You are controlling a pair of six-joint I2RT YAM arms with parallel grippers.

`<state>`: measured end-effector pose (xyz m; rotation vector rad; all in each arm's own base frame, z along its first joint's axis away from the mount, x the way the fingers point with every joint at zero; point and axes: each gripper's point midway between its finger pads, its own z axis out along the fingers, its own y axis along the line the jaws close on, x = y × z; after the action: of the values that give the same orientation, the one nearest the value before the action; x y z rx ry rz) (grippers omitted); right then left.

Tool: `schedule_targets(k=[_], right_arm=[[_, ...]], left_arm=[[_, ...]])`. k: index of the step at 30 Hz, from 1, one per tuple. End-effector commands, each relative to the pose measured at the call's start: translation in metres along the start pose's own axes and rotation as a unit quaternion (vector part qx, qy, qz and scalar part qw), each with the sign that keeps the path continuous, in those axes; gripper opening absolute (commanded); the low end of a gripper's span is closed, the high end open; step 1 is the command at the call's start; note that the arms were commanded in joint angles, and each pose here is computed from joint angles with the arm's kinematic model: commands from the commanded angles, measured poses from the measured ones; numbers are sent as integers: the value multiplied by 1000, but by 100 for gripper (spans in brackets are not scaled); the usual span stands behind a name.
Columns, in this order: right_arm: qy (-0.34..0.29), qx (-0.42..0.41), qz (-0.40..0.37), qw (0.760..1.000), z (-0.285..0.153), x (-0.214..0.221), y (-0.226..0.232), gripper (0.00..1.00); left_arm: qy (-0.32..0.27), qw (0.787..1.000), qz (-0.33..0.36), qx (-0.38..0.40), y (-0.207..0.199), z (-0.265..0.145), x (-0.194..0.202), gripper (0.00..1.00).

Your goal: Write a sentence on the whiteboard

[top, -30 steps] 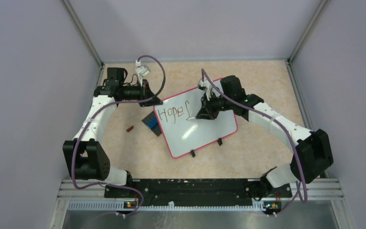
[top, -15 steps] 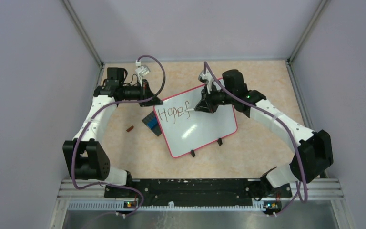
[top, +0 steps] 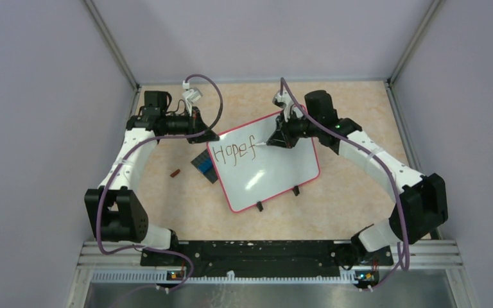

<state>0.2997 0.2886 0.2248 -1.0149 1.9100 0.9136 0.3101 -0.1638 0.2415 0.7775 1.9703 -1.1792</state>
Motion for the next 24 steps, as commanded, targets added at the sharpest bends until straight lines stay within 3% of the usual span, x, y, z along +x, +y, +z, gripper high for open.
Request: schedule_targets(k=[1,10,24], right_arm=[[-23,38,-28,999,-15,-19,-18,0],[-51,-3,-37,998,-28,-33,5,0],[-46,12,-22,999,-26,-29,-12,0]], left_arm=[[15,999,8,-31,13,2,9,0],[14,1000,6,-28,12,2,9,0],[13,999,8,-29,12,2,8,0]])
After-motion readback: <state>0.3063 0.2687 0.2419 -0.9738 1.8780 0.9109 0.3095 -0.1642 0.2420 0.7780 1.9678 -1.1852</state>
